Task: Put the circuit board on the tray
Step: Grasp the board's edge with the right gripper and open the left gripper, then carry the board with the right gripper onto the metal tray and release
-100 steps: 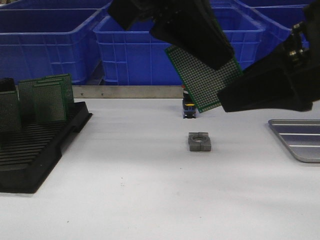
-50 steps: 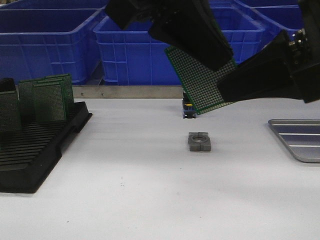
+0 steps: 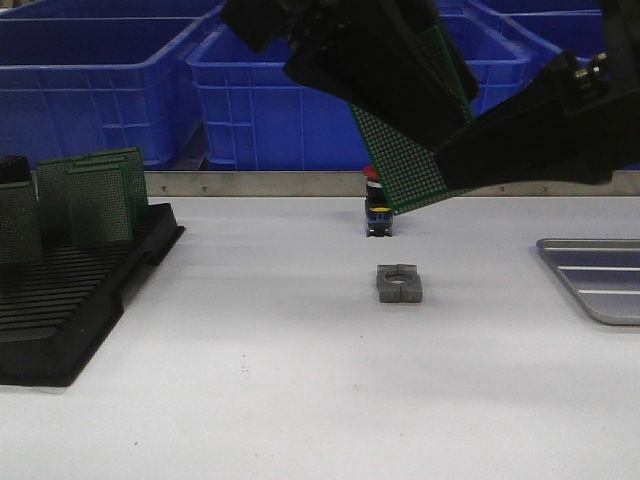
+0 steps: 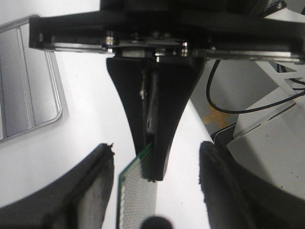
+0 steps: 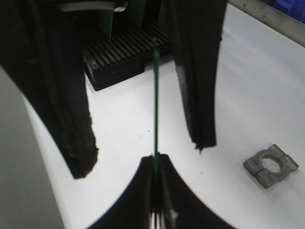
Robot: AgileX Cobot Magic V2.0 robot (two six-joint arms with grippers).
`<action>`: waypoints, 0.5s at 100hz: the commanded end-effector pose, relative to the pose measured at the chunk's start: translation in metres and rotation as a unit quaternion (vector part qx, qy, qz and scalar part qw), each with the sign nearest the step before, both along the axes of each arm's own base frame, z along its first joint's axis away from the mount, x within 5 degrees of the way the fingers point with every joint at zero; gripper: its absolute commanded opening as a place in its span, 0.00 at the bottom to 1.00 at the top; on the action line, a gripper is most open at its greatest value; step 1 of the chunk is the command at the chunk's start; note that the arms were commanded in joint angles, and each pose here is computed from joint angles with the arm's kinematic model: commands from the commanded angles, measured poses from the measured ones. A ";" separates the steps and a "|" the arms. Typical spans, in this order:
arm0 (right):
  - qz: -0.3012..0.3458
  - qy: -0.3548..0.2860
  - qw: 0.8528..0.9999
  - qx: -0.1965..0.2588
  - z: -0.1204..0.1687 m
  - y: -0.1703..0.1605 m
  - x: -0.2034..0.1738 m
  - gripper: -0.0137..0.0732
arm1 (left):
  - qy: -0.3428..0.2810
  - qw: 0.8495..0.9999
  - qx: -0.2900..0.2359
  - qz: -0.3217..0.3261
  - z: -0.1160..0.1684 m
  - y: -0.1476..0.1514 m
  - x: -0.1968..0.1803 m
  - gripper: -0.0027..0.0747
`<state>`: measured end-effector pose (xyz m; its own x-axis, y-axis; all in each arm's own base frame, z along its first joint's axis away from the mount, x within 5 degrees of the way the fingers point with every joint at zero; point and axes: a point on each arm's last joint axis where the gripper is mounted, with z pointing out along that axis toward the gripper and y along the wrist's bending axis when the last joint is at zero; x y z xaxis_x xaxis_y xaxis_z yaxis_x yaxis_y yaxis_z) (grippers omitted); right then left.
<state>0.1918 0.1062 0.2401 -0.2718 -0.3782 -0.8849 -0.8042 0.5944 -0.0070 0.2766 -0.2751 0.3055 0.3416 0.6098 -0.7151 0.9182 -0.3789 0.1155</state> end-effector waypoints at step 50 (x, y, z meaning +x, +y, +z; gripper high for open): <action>-0.239 0.060 0.969 0.016 -0.005 -0.033 0.033 0.03 | -0.042 0.992 -0.067 0.094 0.064 0.051 0.036 0.58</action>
